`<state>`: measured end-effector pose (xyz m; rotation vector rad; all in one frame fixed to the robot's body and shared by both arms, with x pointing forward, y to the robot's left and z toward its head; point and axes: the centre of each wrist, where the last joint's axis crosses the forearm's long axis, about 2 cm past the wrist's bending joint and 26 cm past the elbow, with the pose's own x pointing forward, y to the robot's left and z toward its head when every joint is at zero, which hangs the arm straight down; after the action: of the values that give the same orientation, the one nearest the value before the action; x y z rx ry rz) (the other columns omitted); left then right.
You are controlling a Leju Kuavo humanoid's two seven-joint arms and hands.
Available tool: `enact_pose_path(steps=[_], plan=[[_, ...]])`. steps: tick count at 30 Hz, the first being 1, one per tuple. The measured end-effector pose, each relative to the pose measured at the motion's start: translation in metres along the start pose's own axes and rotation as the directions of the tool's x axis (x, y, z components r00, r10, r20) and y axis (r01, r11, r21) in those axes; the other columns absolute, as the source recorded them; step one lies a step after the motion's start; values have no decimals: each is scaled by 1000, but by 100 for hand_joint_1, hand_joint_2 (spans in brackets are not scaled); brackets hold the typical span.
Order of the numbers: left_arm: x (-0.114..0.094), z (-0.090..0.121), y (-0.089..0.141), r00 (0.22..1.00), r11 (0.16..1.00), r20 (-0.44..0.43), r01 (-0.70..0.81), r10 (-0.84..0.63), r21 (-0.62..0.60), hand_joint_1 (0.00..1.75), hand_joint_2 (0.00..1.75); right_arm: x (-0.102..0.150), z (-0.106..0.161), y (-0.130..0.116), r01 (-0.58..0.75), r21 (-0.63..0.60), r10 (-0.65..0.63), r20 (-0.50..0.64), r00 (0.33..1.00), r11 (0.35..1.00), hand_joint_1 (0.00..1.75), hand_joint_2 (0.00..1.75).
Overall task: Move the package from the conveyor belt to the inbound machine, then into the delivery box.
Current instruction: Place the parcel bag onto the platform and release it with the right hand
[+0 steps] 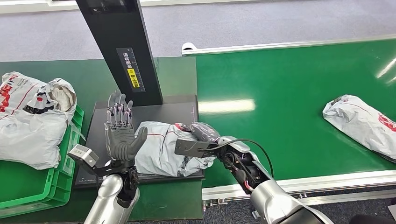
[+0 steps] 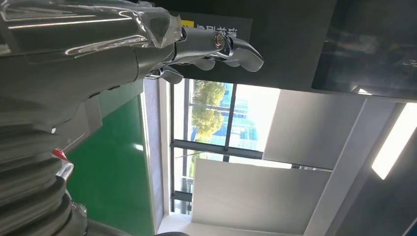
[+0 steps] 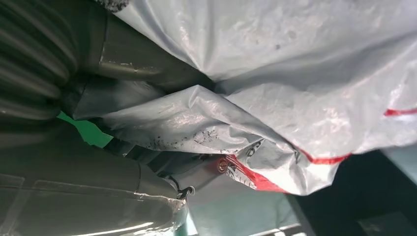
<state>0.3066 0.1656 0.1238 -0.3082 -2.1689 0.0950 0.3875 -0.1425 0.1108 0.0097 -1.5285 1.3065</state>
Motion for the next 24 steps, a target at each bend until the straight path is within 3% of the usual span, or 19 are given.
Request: enact_pose_path(steps=[8, 10, 12, 16, 19, 24], plan=[[-1, -4, -4, 1000, 1000, -6, -19, 19, -23, 0, 175, -2, -1, 6, 86, 121, -50, -275, 960, 989, 175, 175], [-2, -7, -6, 1000, 999, -9, -22, 22, -31, 0, 175, -4, 0, 7, 113, 115, -79, -268, 960, 987, 87, 175], [-2, -8, -7, 1000, 999, -12, -23, 23, -37, 0, 175, -6, 2, 11, 147, 77, -130, -193, 973, 986, 0, 175], [-3, -7, -7, 1000, 998, -21, -13, 11, -65, 0, 175, -10, 7, 26, 235, -54, -233, 52, 971, 970, 0, 175], [-3, -4, -7, 999, 995, -48, 20, -25, -102, 0, 175, -9, 10, 33, 319, -199, -292, 157, 944, 926, 0, 175], [-7, 4, -8, 965, 947, -152, 165, -212, -274, 0, 175, -9, 19, 43, 572, -378, -472, 329, 818, 728, 0, 175]])
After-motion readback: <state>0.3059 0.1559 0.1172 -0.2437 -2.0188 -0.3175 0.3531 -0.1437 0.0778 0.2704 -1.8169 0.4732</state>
